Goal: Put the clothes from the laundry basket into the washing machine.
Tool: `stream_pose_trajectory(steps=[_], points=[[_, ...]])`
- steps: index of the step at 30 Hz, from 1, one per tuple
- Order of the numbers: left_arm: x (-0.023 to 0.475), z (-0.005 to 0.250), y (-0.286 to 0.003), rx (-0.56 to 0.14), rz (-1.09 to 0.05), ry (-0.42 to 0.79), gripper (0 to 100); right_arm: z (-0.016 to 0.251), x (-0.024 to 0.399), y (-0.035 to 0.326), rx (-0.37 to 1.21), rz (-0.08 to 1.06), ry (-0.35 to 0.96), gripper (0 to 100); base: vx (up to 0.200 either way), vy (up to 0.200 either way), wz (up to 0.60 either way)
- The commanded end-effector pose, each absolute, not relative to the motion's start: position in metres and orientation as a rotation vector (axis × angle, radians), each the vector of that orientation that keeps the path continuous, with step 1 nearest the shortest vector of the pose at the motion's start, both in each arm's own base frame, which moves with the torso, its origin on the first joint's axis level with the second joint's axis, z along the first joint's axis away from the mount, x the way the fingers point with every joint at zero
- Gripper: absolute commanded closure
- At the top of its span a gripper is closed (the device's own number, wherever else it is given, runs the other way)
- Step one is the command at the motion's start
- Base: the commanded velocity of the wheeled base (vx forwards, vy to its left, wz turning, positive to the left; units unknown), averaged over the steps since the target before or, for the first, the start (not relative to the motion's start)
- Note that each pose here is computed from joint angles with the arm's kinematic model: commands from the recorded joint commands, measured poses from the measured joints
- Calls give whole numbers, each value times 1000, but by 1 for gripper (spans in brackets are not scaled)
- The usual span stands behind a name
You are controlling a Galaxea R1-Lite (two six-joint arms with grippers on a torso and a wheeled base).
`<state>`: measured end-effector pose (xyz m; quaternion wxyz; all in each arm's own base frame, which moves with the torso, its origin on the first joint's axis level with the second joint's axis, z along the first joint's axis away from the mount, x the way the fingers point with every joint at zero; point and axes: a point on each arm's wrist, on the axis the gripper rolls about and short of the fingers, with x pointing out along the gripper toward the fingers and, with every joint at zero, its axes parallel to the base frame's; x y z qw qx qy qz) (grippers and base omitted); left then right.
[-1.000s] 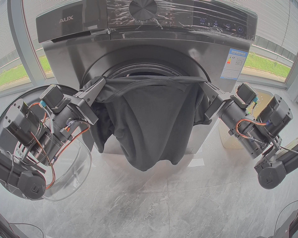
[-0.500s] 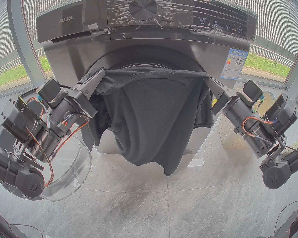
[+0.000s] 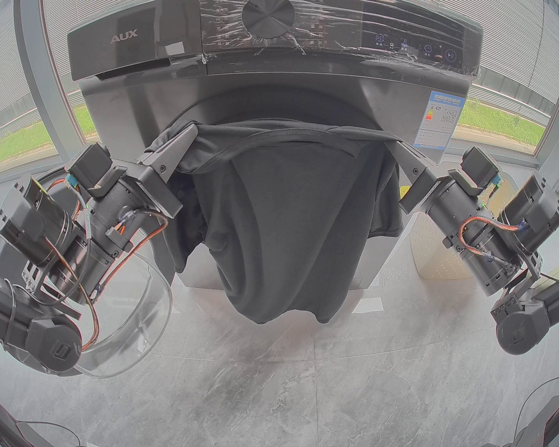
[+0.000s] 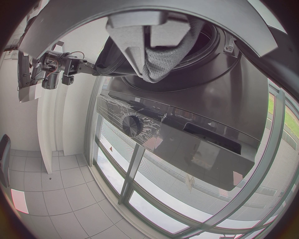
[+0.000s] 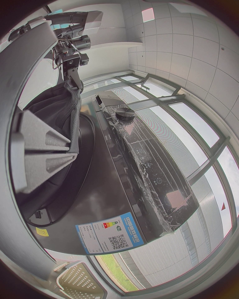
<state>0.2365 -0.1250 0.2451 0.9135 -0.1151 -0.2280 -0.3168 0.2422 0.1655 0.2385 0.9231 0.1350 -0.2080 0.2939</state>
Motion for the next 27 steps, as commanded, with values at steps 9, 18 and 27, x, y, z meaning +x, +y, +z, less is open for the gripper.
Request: stream_pose_trajectory(steps=[9, 18, 27], points=[[240, 221, -141, -212, -726, -374, 100, 209, 240, 164, 241, 601, -308, 100, 0, 0, 0], [252, 197, -168, -170, -771, -306, 100, 173, 246, 174, 211, 608, -188, 100, 0, 0, 0], [256, 216, -170, -191, -756, -384, 100, 99, 232, 198, 128, 662, 97, 0, 0, 0, 0]])
